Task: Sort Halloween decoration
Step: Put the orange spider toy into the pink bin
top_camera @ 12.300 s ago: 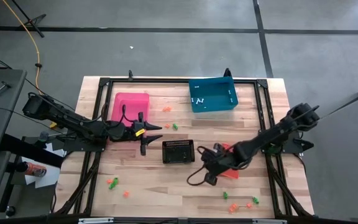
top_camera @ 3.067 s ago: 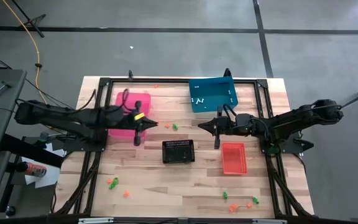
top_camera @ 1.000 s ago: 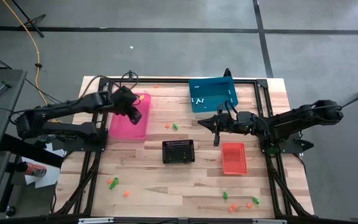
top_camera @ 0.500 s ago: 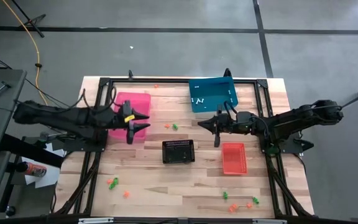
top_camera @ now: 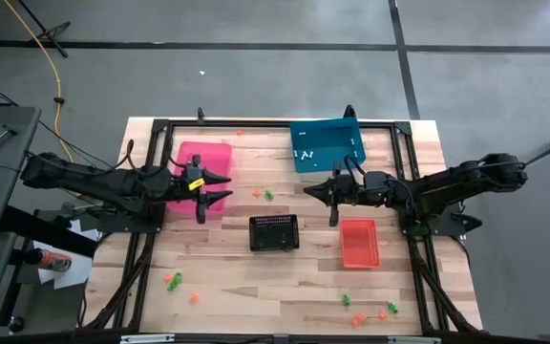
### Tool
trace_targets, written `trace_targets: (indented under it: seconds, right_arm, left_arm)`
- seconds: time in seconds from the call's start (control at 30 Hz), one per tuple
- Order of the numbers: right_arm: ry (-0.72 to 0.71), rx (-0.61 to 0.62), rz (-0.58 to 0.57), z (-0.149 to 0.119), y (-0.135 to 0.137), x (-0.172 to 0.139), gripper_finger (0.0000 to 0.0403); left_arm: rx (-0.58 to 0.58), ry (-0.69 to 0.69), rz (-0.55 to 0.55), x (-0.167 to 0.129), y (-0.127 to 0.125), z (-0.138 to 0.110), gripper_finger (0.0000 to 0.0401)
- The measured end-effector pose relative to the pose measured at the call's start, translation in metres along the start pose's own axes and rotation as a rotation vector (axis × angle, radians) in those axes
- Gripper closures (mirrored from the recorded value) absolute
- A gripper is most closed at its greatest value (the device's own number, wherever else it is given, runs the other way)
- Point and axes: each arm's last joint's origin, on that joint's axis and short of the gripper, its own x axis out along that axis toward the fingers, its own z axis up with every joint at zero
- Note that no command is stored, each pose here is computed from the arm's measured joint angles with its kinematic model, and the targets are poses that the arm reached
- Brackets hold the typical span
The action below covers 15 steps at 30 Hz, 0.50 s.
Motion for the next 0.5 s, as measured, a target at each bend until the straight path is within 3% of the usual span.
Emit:
trace_targets:
  seconds: [0.07,0.17,0.23,0.33,0.5]
  right_arm:
    - [0.005,-0.001,0.000,0.000,0.000,0.000,0.0402]
    - [0.007,-0.001,0.000,-0.001,0.000,0.000,0.0402]
    - [0.007,-0.016,0.000,-0.001,0.000,0.000,0.0402]
    - [0.007,-0.018,0.000,-0.001,0.000,0.000,0.0402]
    - [0.008,-0.017,0.001,-0.001,0.000,0.000,0.0402]
  left_arm:
    - [-0.088,-0.003,-0.103,0.000,-0.005,0.001,0.0243]
    - [-0.159,0.054,-0.416,-0.001,-0.027,-0.001,0.0243]
    - [-0.191,0.112,-0.514,-0.002,-0.045,-0.008,0.0243]
    - [-0.181,0.228,-0.524,-0.006,-0.075,-0.021,0.0243]
    - [-0.118,0.501,-0.413,-0.014,-0.123,-0.042,0.0243]
